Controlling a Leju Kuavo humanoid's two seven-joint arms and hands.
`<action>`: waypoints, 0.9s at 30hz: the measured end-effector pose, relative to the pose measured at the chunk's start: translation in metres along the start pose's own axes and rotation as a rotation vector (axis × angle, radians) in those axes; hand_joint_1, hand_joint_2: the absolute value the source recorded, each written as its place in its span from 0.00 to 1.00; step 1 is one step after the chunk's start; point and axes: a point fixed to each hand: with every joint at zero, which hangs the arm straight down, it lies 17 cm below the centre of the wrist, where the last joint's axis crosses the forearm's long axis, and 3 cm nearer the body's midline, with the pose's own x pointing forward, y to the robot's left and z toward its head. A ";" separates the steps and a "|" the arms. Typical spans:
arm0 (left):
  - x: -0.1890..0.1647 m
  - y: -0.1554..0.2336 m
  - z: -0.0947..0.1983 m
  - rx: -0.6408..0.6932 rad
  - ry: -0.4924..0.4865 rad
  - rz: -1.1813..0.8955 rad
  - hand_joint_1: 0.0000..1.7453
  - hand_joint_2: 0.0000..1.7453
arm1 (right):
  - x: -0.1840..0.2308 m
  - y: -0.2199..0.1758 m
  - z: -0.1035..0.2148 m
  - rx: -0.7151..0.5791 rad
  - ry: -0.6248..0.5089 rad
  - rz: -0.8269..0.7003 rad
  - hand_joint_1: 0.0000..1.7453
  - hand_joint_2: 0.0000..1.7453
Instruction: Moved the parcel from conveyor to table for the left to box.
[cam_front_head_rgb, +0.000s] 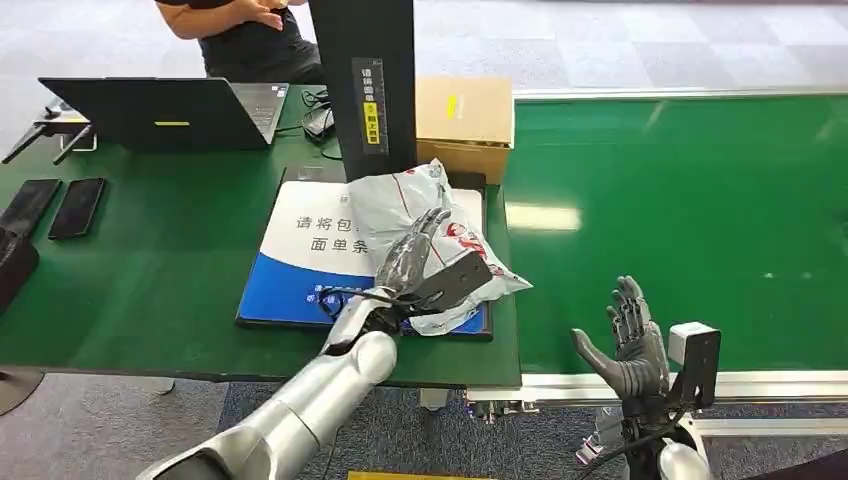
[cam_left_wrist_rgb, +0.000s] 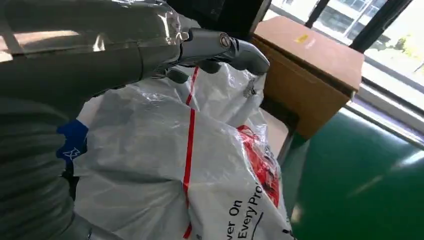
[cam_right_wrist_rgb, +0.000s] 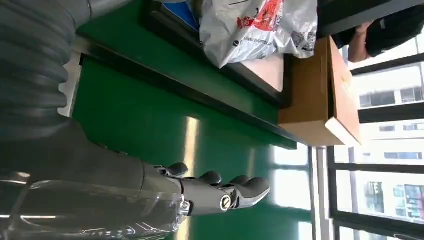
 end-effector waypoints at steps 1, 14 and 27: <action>-0.003 -0.002 -0.001 -0.011 0.017 -0.016 0.00 1.00 | 0.000 0.000 0.000 0.001 0.000 0.000 0.00 1.00; -0.047 -0.012 -0.007 -0.122 0.194 -0.241 0.00 1.00 | -0.002 -0.006 0.005 -0.008 0.012 0.011 0.00 1.00; -0.075 -0.040 0.011 -0.259 0.271 -0.256 1.00 1.00 | -0.003 -0.006 0.006 -0.006 0.013 0.005 0.00 1.00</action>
